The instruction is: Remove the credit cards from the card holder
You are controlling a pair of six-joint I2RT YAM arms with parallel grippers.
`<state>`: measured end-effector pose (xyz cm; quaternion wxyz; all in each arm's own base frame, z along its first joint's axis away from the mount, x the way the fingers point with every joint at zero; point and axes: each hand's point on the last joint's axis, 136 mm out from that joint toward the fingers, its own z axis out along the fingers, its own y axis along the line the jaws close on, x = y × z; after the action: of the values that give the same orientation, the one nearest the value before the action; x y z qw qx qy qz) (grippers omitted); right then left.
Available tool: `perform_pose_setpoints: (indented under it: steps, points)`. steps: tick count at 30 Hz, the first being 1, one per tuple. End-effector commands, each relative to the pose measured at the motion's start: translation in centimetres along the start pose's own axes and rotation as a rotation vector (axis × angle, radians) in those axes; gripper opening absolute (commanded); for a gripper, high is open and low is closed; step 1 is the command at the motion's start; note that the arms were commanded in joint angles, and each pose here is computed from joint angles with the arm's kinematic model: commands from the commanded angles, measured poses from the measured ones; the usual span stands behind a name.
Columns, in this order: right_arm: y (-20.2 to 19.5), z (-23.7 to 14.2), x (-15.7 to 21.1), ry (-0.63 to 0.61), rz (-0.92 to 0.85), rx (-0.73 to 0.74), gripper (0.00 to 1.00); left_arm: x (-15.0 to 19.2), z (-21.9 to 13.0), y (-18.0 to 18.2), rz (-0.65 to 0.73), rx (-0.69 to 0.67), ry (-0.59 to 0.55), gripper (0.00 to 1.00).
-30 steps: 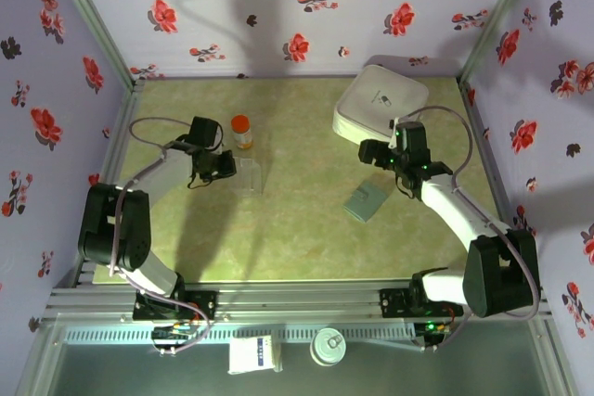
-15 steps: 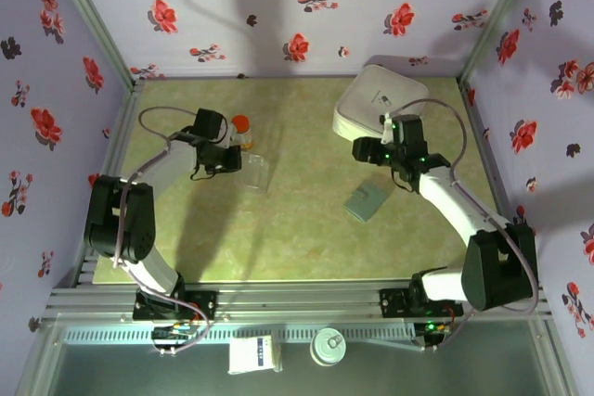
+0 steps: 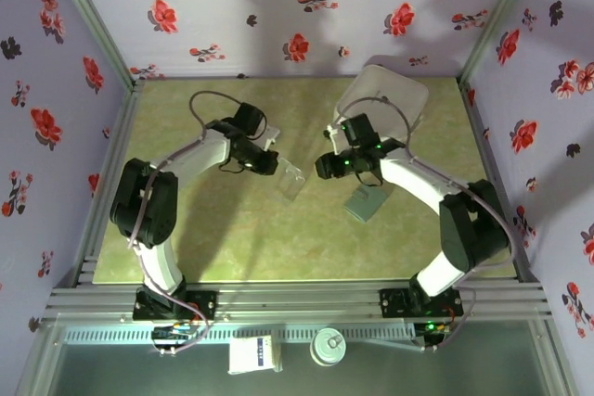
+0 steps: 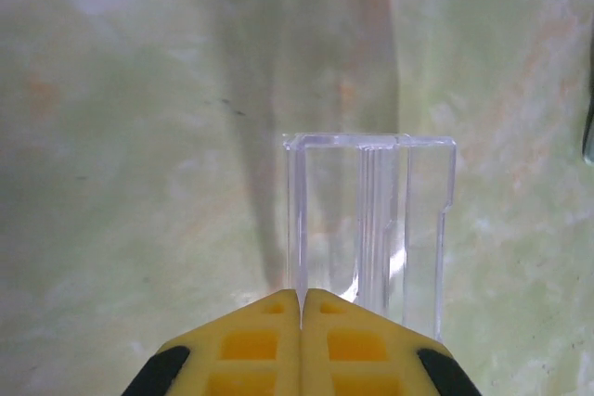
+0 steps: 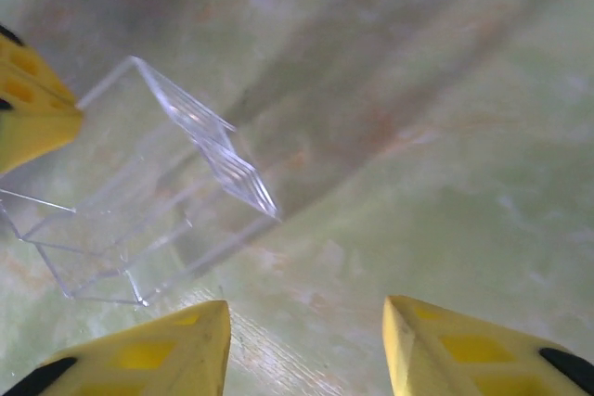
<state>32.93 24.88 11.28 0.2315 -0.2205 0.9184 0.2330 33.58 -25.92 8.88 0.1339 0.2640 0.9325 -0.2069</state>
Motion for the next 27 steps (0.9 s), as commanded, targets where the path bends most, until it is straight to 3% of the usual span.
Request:
perform_pose_setpoints:
  steps: [1,7,19,27]
  points:
    - [0.9,1.3,0.7,0.058,-0.054,0.003,0.42,0.5,0.7,-1.4,0.074,0.048,0.055,0.00]
    - [1.8,3.2,1.5,0.099,-0.084,0.003,0.39,0.7,1.2,-1.9,0.096,0.065,0.069,0.00]
    - [2.4,4.5,1.2,0.165,-0.160,-0.012,0.34,0.1,-0.2,-2.3,0.106,0.061,0.014,0.15]
    - [2.7,5.3,1.2,0.201,-0.178,-0.032,0.33,0.1,-1.8,-1.5,0.074,0.028,-0.029,0.19]
